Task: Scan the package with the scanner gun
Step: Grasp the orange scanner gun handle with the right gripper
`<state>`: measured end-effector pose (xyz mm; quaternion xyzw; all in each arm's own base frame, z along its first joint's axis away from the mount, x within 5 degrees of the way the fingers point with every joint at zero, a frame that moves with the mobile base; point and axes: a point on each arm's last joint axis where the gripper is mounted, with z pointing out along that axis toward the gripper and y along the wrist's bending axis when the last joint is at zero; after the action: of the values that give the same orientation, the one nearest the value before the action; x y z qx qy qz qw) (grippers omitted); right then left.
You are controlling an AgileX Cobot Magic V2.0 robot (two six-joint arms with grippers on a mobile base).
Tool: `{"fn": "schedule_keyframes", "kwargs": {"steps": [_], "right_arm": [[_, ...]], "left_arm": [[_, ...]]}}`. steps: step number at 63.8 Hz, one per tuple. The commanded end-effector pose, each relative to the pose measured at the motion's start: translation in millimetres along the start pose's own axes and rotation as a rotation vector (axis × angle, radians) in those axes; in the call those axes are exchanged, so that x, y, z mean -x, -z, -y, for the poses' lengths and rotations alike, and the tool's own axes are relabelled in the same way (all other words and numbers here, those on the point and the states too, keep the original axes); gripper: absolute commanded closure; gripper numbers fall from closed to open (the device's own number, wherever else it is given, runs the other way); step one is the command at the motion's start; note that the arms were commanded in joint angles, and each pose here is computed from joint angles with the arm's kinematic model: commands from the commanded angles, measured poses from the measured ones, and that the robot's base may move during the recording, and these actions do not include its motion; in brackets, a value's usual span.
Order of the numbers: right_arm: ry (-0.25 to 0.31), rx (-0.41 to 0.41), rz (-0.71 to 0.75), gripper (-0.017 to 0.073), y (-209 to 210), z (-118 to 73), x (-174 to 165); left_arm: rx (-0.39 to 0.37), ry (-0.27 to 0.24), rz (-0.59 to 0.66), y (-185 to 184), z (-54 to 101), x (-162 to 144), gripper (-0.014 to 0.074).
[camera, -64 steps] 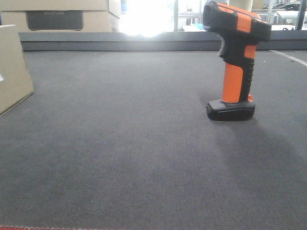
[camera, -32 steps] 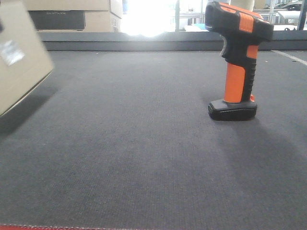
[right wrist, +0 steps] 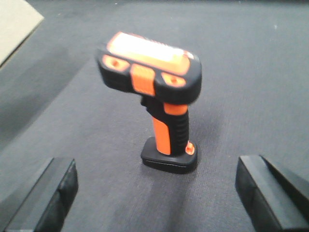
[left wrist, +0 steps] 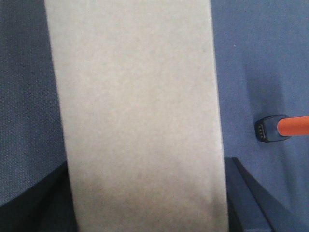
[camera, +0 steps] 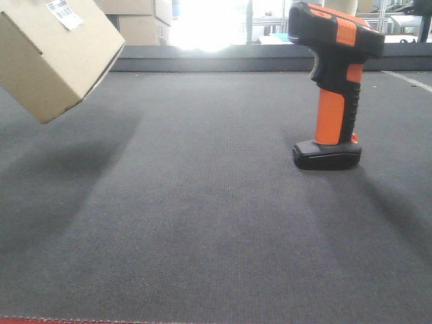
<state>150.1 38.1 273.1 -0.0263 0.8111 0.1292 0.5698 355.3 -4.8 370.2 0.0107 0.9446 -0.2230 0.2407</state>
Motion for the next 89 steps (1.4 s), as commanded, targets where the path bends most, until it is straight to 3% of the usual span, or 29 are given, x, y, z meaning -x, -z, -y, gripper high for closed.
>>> {"fn": "schedule_keyframes", "kwargs": {"steps": [1, 13, 35, 49, 58, 67, 89], "right_arm": [[-0.012, -0.032, 0.108, -0.0009, -12, 6.5, -9], [-0.008, -0.074, 0.138, -0.0009, -35, 13.4, -24], [0.053, -0.013, 0.172, -0.0009, -75, -4.4, -42], [0.015, -0.098, 0.245, -0.0009, -93, 3.6, -49], [0.027, -0.105, 0.291, -0.0009, -103, 2.8, -48], [-0.013, -0.096, 0.298, -0.0009, -117, -0.5, -42], [-0.043, -0.124, 0.28, -0.0009, -136, -1.3, -38]], "left_arm": [[-0.032, 0.007, 0.031, 7, 6.6, 1, 0.0704], [-0.032, 0.007, 0.031, 7, 6.6, 1, 0.0704], [-0.051, -0.004, 0.025, 4, 13.5, 1, 0.0704], [-0.057, -0.013, 0.02, 3, 17.1, 0, 0.0704], [-0.058, -0.014, 0.019, 2, 17.9, 0, 0.0704], [-0.058, -0.014, 0.019, 2, 17.9, 0, 0.0704], [-0.058, -0.014, 0.019, 2, 17.9, 0, 0.0704]]}}
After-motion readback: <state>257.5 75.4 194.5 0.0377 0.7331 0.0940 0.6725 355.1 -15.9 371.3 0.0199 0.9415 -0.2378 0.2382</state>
